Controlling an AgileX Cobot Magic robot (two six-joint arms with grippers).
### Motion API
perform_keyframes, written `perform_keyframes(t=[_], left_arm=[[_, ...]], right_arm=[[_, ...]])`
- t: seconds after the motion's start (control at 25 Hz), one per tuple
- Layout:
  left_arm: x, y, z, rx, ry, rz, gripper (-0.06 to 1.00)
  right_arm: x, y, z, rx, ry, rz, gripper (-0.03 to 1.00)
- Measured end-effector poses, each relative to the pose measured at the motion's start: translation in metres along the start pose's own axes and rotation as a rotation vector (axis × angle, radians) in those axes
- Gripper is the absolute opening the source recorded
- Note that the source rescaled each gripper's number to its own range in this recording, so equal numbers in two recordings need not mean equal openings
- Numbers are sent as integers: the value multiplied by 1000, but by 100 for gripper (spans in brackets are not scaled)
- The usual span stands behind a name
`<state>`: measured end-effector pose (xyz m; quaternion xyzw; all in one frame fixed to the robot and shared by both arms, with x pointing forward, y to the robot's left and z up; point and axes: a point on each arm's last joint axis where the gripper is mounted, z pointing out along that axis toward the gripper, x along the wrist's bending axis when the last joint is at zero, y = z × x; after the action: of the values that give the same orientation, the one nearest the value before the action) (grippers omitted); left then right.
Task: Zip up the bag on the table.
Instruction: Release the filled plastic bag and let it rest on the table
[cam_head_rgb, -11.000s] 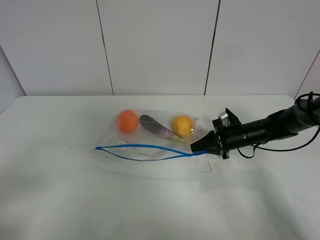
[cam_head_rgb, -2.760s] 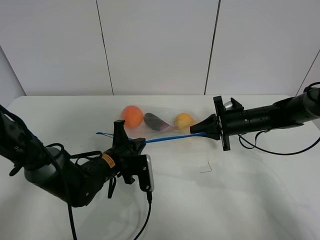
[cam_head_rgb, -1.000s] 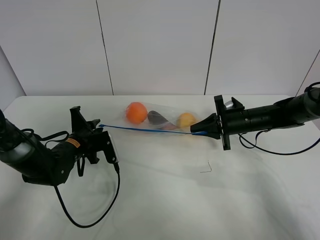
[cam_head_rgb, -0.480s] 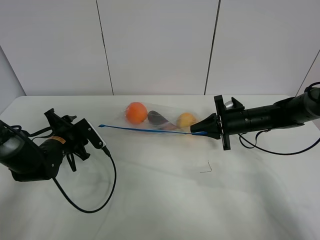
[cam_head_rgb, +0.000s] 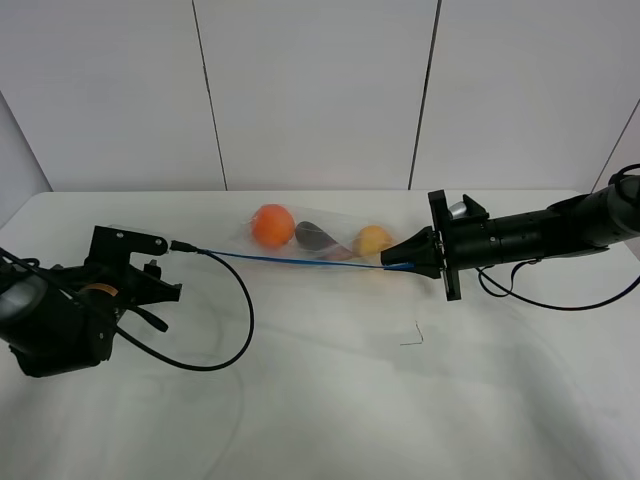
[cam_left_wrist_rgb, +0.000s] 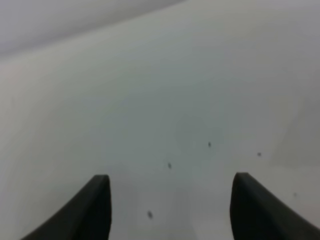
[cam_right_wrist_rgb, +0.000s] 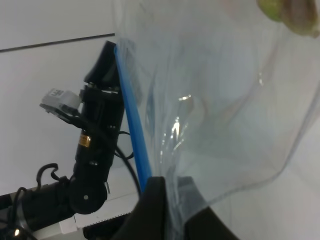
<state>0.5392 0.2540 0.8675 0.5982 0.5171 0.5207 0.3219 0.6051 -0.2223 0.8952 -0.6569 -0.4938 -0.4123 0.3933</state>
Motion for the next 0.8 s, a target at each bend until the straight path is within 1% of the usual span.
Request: perform_keyframes(t=[0.12, 0.2, 0.32, 0.4, 0.56, 0.64, 0.8], left_arm=[[1, -6, -6, 23, -7, -80, 70], [1, -9, -10, 29, -25, -97, 70], [-1, -11, -15, 12, -69, -83, 70], [-2, -14, -19, 22, -95, -67, 70], [-1, -18, -24, 39, -104, -56, 72], [-1, -19, -25, 42, -105, -55, 77], [0, -20, -25, 46, -90, -62, 93]], right_arm=[[0, 0, 0, 0, 0, 0, 0], [0, 0, 0, 0, 0, 0, 0], [0, 0, 0, 0, 0, 0, 0], [0, 0, 0, 0, 0, 1, 0], [0, 0, 0, 0, 0, 1, 0], [0, 0, 0, 0, 0, 1, 0], [0, 0, 0, 1, 1, 1, 0]])
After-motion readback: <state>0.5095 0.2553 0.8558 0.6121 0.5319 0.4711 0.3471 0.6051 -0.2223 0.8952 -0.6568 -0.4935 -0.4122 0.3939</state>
